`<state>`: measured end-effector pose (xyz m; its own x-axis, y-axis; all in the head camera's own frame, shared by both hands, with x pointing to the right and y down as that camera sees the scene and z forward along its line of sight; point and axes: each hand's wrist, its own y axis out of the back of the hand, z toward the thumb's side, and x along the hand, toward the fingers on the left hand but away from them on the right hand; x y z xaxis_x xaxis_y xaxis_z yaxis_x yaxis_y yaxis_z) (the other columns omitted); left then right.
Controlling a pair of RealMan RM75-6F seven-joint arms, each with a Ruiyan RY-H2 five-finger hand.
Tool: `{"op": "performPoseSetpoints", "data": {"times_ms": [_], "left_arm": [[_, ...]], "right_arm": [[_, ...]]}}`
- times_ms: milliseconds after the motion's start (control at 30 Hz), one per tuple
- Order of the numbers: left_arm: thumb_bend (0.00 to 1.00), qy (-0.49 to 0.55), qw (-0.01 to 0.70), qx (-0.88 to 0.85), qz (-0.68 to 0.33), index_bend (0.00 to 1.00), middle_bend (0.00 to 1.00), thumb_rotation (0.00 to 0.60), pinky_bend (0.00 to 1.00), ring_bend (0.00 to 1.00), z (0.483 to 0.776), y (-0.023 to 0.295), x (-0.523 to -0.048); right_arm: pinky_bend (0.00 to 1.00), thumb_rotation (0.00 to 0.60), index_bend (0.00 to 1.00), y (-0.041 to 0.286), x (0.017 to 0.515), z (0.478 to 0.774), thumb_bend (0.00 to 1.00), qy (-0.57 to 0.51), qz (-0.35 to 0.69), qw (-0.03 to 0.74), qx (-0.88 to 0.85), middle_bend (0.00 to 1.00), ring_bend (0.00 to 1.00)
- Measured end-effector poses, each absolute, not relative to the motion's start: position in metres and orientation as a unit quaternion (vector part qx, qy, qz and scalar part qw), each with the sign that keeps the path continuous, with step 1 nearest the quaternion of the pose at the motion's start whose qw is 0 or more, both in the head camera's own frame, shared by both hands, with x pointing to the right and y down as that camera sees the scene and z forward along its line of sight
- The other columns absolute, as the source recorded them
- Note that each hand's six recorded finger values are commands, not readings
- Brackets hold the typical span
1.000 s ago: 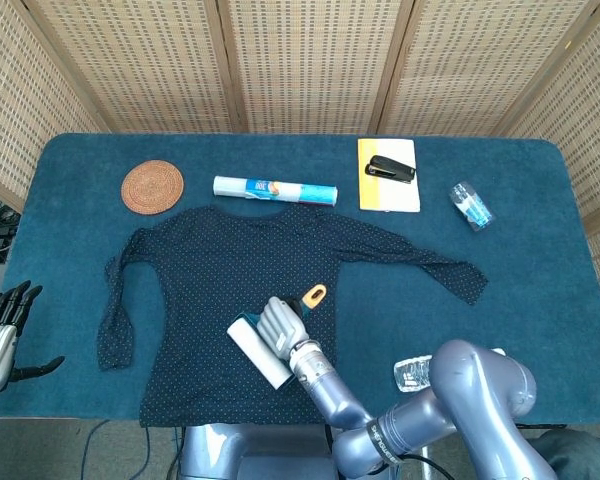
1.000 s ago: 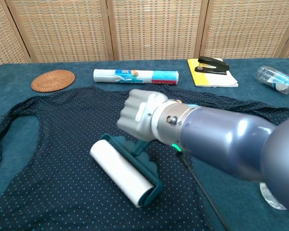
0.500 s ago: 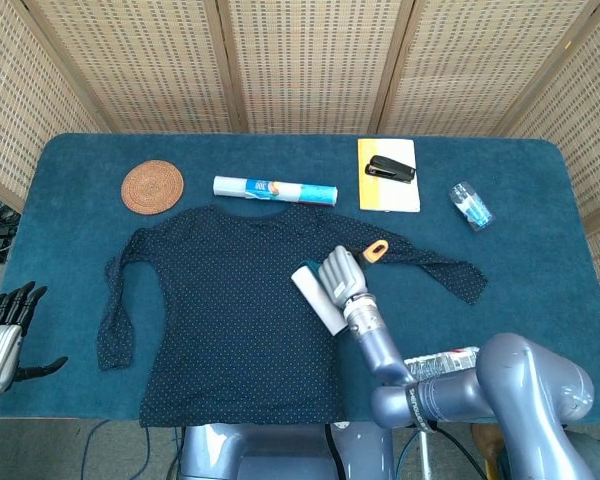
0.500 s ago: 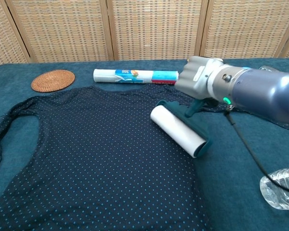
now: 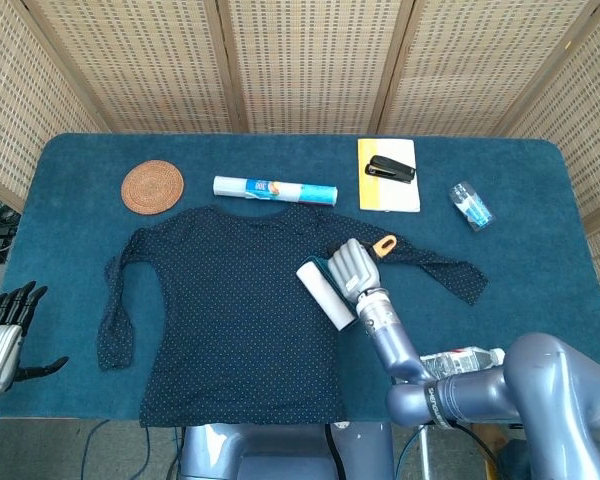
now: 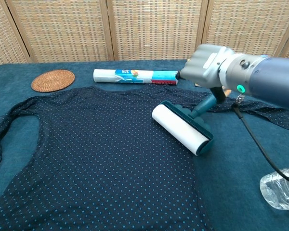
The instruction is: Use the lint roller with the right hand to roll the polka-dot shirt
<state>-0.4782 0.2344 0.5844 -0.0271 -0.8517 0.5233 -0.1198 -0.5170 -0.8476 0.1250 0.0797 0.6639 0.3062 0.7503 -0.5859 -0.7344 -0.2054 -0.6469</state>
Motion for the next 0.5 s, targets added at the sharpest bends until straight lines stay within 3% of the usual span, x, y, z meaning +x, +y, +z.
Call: {"op": "performPoseSetpoints", "data": {"times_ms": [200, 333, 400, 467, 500], "left_arm": [[0.00, 0.392, 0.307, -0.634, -0.591, 0.00, 0.00, 0.600, 0.00, 0.00, 0.578, 0.236, -0.476], [0.00, 0.398, 0.319, -0.640, -0.574, 0.00, 0.00, 0.600, 0.00, 0.00, 0.569, 0.238, -0.470], [0.00, 0.400, 0.324, -0.643, -0.567, 0.00, 0.00, 0.600, 0.00, 0.00, 0.564, 0.240, -0.468], [0.00, 0.400, 0.326, -0.646, -0.563, 0.00, 0.00, 0.600, 0.00, 0.00, 0.562, 0.243, -0.466], [0.00, 0.399, 0.327, -0.647, -0.562, 0.00, 0.00, 0.600, 0.00, 0.00, 0.562, 0.244, -0.465]], "right_arm": [[1.00, 0.600, 0.00, 0.065, 0.162, 0.634, 0.02, -0.088, 0.574, 0.623, -0.524, 0.93, 0.99], [0.97, 0.600, 0.00, 0.063, 0.197, 0.619, 0.02, -0.156, 0.554, 0.605, -0.550, 0.83, 0.87], [0.84, 0.600, 0.00, 0.064, 0.217, 0.615, 0.01, -0.188, 0.544, 0.594, -0.562, 0.72, 0.74], [0.46, 0.600, 0.00, 0.068, 0.244, 0.612, 0.00, -0.222, 0.537, 0.576, -0.574, 0.42, 0.37], [0.31, 0.600, 0.00, 0.072, 0.259, 0.611, 0.00, -0.236, 0.538, 0.566, -0.579, 0.30, 0.24]]}}
